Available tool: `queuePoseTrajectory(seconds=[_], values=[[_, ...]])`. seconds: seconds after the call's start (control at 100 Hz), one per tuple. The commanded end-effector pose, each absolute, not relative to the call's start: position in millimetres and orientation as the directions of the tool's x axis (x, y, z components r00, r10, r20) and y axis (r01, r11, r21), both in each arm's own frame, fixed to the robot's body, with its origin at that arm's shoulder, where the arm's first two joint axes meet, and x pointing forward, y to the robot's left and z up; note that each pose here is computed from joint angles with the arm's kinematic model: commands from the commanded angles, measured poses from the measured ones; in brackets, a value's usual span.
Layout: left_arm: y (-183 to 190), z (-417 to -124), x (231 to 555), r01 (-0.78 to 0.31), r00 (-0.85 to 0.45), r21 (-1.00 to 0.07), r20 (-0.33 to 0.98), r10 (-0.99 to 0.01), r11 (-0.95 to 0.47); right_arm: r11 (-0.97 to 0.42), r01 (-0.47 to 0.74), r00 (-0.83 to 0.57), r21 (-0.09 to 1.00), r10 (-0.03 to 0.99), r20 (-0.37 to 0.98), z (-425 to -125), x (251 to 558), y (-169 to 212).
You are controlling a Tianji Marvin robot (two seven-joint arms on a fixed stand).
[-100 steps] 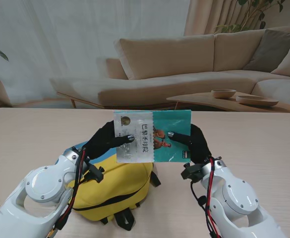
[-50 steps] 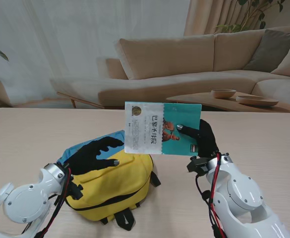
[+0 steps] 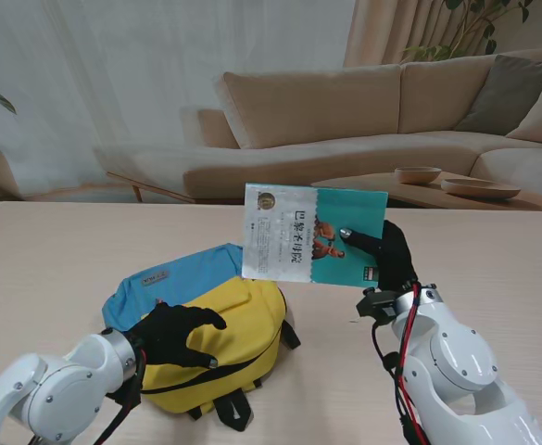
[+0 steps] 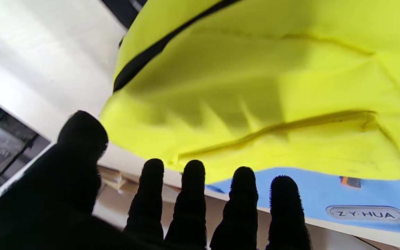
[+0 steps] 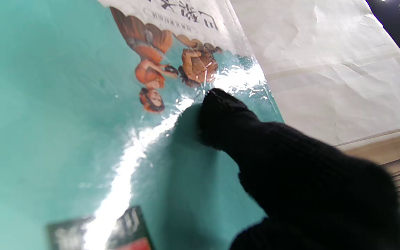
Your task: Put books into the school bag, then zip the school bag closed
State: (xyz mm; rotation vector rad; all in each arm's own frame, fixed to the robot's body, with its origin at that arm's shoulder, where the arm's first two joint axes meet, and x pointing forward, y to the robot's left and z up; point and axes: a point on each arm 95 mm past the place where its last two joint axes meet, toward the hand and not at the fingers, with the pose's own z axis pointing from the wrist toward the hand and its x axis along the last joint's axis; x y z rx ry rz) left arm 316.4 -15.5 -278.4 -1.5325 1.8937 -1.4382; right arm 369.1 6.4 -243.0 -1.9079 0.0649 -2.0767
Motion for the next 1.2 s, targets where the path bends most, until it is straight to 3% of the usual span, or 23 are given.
queuePoseTrajectory(seconds=[0.0, 0.37, 0.82, 1.19], values=[[-21.4, -285.5, 310.7, -0.583, -0.387, -0.811, 0.333, -0.860, -0.052, -0.942, 0.214, -0.058, -0.260, -0.278, 0.959, -241.8, 366.8, 10.7], [-31.8, -294.0, 311.2, -0.491, -0.484, -0.854, 0.102, -0.869, 0.173, -0.939, 0.210, -0.054, -0.271, -0.287, 0.956, -242.5, 366.2, 9.4], [-30.0, -287.4, 323.1, -0.416, -0.428, -0.909, 0.208, -0.879, -0.013, -0.952, 0.218, -0.028, -0.213, -0.224, 0.974, -242.1, 363.3, 1.9], [-11.1, -265.1, 340.1, -0.278, -0.373, -0.948, 0.254, -0.892, -0.154, -0.944, 0.266, 0.120, -0.196, -0.169, 0.978, -249.0, 343.1, -3.7]])
